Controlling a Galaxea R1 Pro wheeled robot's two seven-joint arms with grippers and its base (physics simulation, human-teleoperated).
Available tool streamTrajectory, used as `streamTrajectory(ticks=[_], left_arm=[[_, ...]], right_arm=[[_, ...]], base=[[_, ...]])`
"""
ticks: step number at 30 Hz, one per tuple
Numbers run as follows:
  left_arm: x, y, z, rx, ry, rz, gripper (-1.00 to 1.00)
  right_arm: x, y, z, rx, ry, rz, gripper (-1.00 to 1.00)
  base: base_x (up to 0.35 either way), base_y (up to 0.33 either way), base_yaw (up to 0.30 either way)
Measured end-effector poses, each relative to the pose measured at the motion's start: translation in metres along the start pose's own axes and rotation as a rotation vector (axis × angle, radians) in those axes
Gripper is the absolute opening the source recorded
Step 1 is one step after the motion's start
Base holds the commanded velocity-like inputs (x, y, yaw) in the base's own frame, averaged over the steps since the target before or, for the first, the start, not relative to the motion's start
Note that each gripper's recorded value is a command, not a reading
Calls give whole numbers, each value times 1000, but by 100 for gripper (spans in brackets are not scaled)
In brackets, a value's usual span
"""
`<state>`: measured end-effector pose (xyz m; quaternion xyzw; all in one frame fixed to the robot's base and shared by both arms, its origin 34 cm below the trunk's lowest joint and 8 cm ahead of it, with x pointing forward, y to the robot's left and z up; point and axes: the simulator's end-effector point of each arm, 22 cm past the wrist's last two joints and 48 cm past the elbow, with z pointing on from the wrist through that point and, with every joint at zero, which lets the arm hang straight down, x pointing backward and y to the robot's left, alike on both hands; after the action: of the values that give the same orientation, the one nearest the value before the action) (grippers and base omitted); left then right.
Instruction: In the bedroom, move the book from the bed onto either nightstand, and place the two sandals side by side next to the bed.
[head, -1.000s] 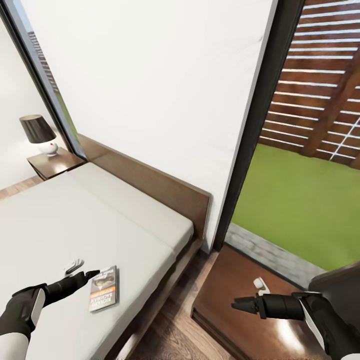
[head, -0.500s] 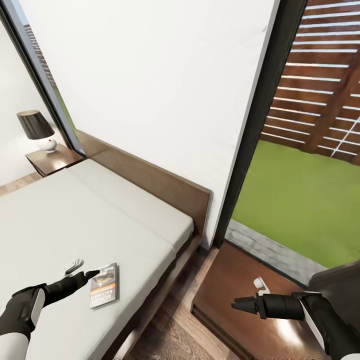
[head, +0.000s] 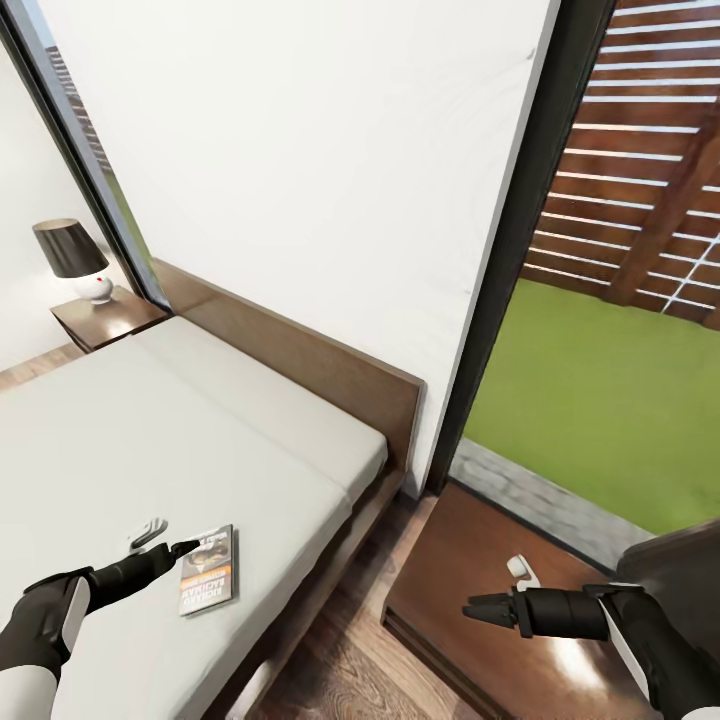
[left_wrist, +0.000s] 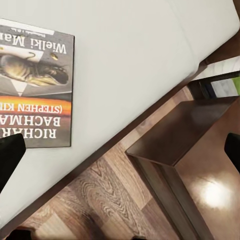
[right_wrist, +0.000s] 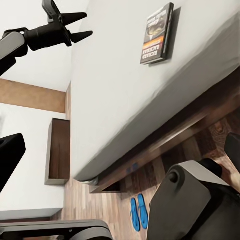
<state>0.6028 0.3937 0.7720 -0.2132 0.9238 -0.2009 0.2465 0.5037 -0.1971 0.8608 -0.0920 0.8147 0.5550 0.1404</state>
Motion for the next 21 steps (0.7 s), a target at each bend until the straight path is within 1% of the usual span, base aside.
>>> streamTrajectory(ticks=[3,12,17,21], left_arm=[[0,0,0,0,0,0,100],[-1,1,0,-1,-1,0,100],[-1,1,-1,-1,-1,-1,100],[-1,1,-1,-1,-1,-1,100]], right_arm=[[0,0,0,0,1,-1,100],[0,0,0,2,1,-1,100],[0,0,0,2,1,-1,100],[0,0,0,2,1,-1,100]], base=[[0,0,-186],[0,0,-257],[0,17,-54],[0,192,-5]])
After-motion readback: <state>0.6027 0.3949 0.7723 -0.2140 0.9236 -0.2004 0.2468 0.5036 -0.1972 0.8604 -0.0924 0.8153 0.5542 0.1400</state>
